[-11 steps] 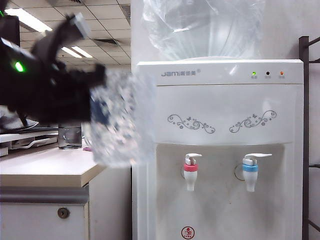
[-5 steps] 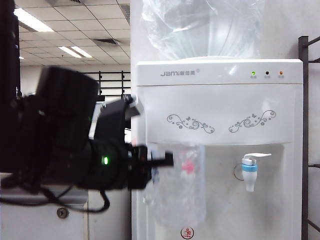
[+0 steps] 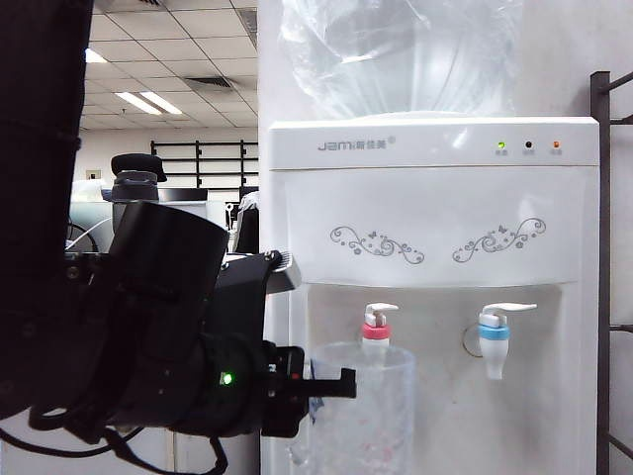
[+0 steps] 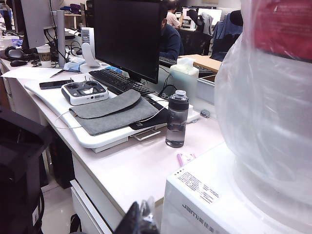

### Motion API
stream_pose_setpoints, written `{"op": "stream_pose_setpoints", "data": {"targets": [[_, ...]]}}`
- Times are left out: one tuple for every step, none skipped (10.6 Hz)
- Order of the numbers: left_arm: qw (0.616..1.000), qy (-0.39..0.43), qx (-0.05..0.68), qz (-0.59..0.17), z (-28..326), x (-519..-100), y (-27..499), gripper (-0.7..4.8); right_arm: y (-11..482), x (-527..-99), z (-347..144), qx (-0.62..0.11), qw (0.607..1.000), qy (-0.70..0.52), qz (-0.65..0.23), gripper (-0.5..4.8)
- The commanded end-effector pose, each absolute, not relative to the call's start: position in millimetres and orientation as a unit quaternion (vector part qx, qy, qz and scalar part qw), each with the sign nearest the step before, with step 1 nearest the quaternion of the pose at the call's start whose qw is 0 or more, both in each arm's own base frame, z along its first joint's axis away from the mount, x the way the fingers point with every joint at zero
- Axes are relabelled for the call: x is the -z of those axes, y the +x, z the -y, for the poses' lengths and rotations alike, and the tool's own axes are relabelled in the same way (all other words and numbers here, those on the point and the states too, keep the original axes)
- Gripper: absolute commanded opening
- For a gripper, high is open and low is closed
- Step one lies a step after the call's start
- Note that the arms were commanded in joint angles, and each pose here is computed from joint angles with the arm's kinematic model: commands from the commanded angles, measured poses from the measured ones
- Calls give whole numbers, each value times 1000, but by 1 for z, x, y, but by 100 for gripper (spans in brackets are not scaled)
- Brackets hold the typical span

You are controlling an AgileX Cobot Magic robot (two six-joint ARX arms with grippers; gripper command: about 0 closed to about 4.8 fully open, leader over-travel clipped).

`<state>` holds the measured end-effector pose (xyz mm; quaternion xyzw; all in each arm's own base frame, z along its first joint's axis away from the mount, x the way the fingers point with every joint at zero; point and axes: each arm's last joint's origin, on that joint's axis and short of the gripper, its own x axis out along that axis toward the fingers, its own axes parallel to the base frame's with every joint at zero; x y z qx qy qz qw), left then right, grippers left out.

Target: Pick up the plastic mug from the left desk, go to the hot water outlet of the water dispenser, press the vertical switch to get some water, then put the mug back on the desk.

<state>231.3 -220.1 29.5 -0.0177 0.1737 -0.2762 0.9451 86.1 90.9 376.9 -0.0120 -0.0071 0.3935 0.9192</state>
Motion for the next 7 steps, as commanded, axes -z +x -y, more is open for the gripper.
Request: {"op": "stream_pose_setpoints", "data": {"targets": [[945, -22, 280, -168, 221, -31, 231, 4, 85, -380, -90, -396, 918, -8, 20, -5], [943, -15, 278, -180, 221, -29, 231, 4, 84, -381, -89, -396, 918, -8, 22, -5], [942, -10, 276, -191, 220, -26, 230, 4, 83, -381, -88, -396, 918, -6, 24, -5], [941, -5, 274, -200, 220, -25, 230, 4, 82, -382, -87, -396, 918, -5, 27, -5], [936, 43, 278, -214, 219, -20, 229, 3, 80, -383, -85, -396, 918, -4, 31, -5], [949, 81, 225, -205, 220, -17, 226, 3, 80, -383, -85, -397, 917, -3, 32, -5], [950, 82, 224, -203, 221, -17, 225, 3, 80, -383, -85, -397, 917, -3, 32, -5]]}}
